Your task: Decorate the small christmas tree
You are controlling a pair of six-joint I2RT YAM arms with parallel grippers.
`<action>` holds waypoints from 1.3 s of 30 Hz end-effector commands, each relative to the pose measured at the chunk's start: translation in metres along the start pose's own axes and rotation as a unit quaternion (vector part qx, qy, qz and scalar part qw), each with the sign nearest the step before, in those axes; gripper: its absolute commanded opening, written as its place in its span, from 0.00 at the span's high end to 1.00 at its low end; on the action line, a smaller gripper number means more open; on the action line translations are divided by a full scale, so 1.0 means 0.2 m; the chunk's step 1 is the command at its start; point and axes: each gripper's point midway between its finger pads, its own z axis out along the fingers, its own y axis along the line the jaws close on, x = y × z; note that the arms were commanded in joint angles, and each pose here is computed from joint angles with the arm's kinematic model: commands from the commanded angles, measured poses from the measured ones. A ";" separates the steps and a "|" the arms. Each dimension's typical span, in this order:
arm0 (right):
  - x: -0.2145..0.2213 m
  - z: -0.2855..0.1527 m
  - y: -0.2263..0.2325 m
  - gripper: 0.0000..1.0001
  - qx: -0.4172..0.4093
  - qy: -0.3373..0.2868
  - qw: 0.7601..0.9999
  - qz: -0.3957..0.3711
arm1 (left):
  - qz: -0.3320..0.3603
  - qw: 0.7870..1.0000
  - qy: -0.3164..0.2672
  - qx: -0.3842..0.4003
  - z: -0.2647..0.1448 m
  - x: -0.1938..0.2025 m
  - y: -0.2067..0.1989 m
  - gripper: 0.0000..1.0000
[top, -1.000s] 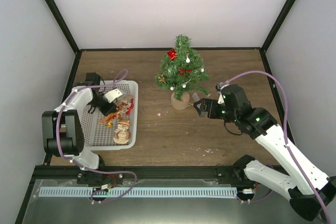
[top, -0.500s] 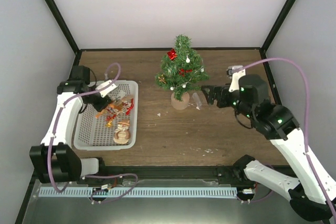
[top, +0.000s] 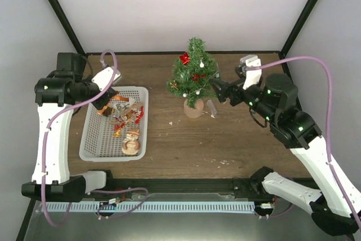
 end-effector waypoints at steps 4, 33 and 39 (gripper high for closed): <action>-0.30 0.04 0.21 0.12 -0.093 -0.089 0.989 -0.076 | 0.007 0.997 -0.027 0.076 -0.09 -0.11 -0.23 1.00; -0.40 0.59 0.21 0.38 -0.113 -0.070 0.980 -0.149 | 0.041 0.981 -0.109 0.155 -0.13 -0.25 -0.36 1.00; -0.37 0.66 0.17 0.43 -0.109 -0.061 0.981 -0.146 | 0.041 0.981 -0.112 0.155 -0.13 -0.24 -0.37 1.00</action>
